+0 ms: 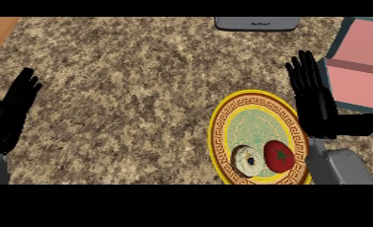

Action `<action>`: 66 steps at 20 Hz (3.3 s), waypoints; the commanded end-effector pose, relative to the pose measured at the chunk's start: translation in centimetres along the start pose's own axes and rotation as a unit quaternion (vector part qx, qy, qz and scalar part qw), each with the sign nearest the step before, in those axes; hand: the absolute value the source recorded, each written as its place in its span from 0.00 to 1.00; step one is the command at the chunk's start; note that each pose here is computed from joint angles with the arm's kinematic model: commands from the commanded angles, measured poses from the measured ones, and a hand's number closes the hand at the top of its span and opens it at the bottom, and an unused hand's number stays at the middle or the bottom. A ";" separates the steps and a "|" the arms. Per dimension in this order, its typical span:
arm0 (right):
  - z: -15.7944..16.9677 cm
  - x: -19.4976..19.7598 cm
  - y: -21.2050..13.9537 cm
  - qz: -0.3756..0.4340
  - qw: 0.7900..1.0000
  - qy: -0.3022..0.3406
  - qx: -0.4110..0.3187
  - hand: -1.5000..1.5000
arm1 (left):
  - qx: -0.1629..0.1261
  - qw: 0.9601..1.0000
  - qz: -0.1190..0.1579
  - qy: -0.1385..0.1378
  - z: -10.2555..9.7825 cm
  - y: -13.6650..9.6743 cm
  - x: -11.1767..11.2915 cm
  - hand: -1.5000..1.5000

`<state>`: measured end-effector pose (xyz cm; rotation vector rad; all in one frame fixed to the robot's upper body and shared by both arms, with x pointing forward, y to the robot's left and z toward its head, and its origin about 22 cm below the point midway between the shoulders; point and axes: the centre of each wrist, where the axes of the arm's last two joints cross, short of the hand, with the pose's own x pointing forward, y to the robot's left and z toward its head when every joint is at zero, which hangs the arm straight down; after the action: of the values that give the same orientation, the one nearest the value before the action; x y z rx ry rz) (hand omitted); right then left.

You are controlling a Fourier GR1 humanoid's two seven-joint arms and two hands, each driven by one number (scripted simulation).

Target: Pick the tomato from the plate and place it in the cardboard box

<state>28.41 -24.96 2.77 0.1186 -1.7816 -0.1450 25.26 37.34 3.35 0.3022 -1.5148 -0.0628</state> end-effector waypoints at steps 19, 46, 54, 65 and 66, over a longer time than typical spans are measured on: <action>14.0 10.5 -6.4 0.534 0.840 0.047 -0.084 0.00 | 0.056 0.995 0.037 0.073 1.4 -8.8 -4.0 0.50; 10.2 16.3 4.9 0.586 0.737 0.338 0.005 0.00 | 0.034 0.996 0.031 0.072 0.3 -10.4 -3.4 0.50; 9.3 14.2 6.5 0.594 0.722 0.356 0.000 0.00 | 0.033 0.996 0.035 0.076 0.4 -9.2 -4.1 0.50; 8.1 12.1 7.5 0.596 0.708 0.379 -0.006 0.00 | 0.030 0.996 0.036 0.078 1.3 -10.7 -3.6 0.50; 7.4 10.5 8.8 0.592 0.710 0.381 -0.012 0.00 | 0.030 0.996 0.026 0.079 0.1 -10.9 -3.2 0.50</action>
<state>18.27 -19.24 13.17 -0.8190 -0.9264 0.7963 26.09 27.26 -2.96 0.2981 -1.3776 0.0570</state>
